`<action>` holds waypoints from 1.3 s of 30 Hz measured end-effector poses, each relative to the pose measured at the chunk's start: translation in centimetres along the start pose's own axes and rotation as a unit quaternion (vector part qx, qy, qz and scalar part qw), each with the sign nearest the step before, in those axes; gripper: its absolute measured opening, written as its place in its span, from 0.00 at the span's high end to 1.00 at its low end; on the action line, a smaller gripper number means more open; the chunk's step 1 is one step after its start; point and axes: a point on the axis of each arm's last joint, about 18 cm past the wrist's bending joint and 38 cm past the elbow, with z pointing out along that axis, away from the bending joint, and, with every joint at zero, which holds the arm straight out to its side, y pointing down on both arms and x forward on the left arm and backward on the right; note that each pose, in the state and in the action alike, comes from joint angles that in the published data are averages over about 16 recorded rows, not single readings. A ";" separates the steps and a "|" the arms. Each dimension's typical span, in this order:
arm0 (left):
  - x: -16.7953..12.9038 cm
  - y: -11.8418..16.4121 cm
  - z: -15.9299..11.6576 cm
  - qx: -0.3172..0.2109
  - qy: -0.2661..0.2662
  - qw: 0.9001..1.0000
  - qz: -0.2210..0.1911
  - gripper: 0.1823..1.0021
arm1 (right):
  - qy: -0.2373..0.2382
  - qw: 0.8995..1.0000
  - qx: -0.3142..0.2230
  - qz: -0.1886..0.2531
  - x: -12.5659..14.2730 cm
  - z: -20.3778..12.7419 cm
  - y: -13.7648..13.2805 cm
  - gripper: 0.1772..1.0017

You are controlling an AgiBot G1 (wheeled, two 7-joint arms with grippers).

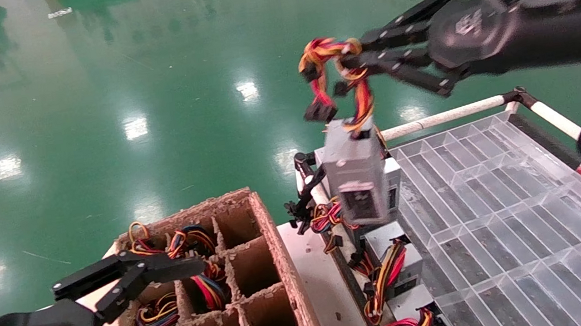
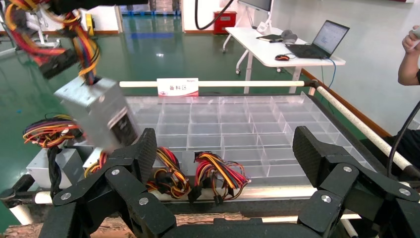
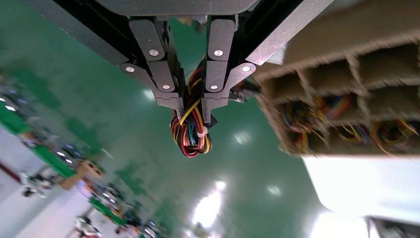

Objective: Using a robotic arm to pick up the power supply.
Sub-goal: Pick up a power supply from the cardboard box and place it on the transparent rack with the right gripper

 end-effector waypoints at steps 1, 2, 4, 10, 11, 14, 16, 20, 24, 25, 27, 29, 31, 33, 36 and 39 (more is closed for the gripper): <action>0.0 0.0 0.0 0.000 0.000 1.000 0.000 0.00 | 0.004 1.000 -0.010 -0.006 0.2 -0.7 0.1 0.93; 0.0 0.0 0.0 0.000 0.000 1.000 0.000 0.00 | 0.007 1.000 -0.020 -0.011 0.4 -1.3 0.2 0.93; 0.0 0.0 0.0 0.000 0.000 1.000 0.000 0.00 | 0.012 0.999 -0.038 -0.021 0.8 -2.5 0.4 0.93; 0.0 0.0 0.0 0.000 0.000 1.000 0.000 0.00 | 0.017 0.994 -0.098 -0.052 1.4 -5.2 1.3 0.93; 0.0 0.0 0.0 0.000 0.000 1.000 0.000 0.00 | 0.017 0.992 -0.107 -0.057 1.5 -5.5 1.5 0.93; 0.0 0.0 0.0 0.000 0.000 1.000 0.000 0.00 | 0.012 0.988 -0.135 -0.072 1.6 -6.1 2.2 0.93; 0.0 0.0 0.0 0.000 0.000 1.000 0.000 0.00 | 0.007 0.985 -0.151 -0.083 1.5 -6.3 2.7 0.93; 0.0 0.0 0.0 0.000 0.000 1.000 0.000 0.00 | -0.006 0.978 -0.179 -0.103 1.4 -6.1 3.8 0.93; 0.0 0.0 0.0 0.000 0.000 1.000 0.000 0.00 | -0.021 0.972 -0.201 -0.123 1.1 -5.3 5.0 0.93; 0.0 0.0 0.0 0.000 0.000 1.000 0.000 0.00 | -0.025 0.970 -0.205 -0.128 1.0 -5.1 5.3 0.93; 0.0 0.0 0.0 0.000 0.000 1.000 0.000 0.00 | -0.033 0.966 -0.213 -0.139 0.8 -4.5 5.9 0.93; 0.0 0.0 0.0 0.000 0.000 1.000 0.000 0.00 | -0.041 0.963 -0.221 -0.152 0.7 -3.8 6.4 0.93; 0.0 0.0 0.0 0.000 0.000 1.000 0.000 0.00 | -0.048 0.958 -0.228 -0.165 0.6 -3.1 6.8 0.93; 0.0 0.0 0.0 0.000 0.000 1.000 0.000 0.00 | -0.054 0.954 -0.234 -0.179 0.7 -2.3 7.2 0.93; 0.0 0.0 0.0 0.000 0.000 1.000 0.000 0.00 | -0.060 0.947 -0.244 -0.202 0.8 -1.0 7.6 0.93; 0.0 0.0 0.0 0.000 0.000 1.000 0.000 0.00 | -0.064 0.940 -0.251 -0.224 1.0 0.1 7.9 0.93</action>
